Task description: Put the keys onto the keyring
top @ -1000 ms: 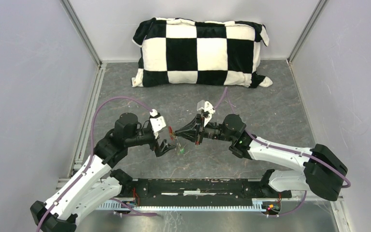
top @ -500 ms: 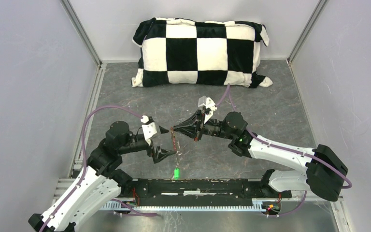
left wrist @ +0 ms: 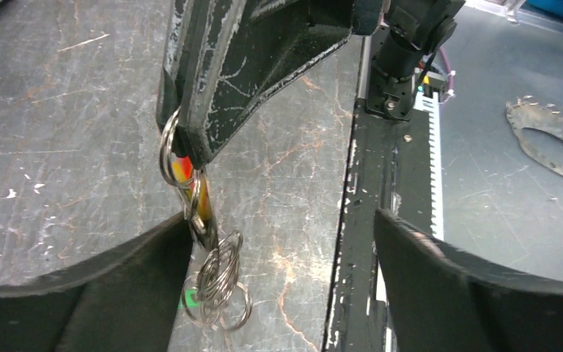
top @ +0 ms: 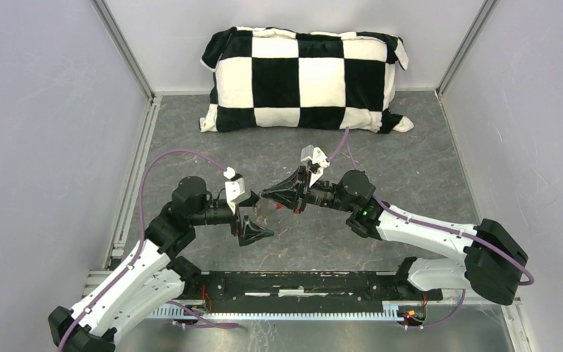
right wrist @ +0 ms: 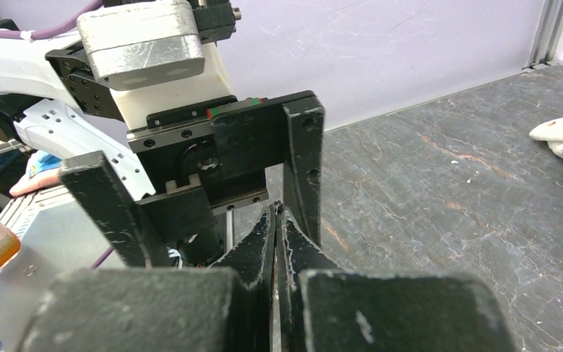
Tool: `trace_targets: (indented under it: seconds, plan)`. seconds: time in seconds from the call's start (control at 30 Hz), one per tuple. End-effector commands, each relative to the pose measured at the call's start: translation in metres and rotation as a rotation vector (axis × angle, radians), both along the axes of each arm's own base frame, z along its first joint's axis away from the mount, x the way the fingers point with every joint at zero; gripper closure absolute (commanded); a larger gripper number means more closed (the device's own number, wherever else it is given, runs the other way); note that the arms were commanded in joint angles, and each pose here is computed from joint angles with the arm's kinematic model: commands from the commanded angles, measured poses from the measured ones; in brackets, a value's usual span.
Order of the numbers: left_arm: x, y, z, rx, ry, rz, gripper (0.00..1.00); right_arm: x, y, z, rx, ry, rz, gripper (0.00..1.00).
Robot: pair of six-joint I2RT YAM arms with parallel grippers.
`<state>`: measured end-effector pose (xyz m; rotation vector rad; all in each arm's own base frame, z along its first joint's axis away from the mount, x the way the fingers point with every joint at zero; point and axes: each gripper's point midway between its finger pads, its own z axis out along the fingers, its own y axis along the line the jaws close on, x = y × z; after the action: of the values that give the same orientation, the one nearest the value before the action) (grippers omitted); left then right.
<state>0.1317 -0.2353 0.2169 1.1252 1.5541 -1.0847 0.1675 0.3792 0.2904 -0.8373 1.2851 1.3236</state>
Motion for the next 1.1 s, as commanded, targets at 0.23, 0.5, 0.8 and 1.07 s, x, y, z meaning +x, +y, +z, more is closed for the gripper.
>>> trace_targets:
  seconds: [0.23,0.5,0.8,1.07]
  plan:
    - [0.041,0.005,-0.003,0.067,-0.208,0.117,0.61,-0.001,0.001,0.035,0.098,-0.046,-0.006,1.00]
    - [0.044,0.010,-0.013,0.126,-0.306,0.084,0.98,-0.001,0.000,0.036,0.097,0.008,-0.007,0.76]
    - [0.100,0.035,-0.011,0.342,-0.754,0.201,0.98,0.040,-0.046,0.021,-0.046,0.084,-0.295,0.02]
    - [0.164,0.050,-0.045,0.660,-1.023,0.235,0.98,0.064,-0.134,-0.023,-0.140,0.185,-0.678,0.02]
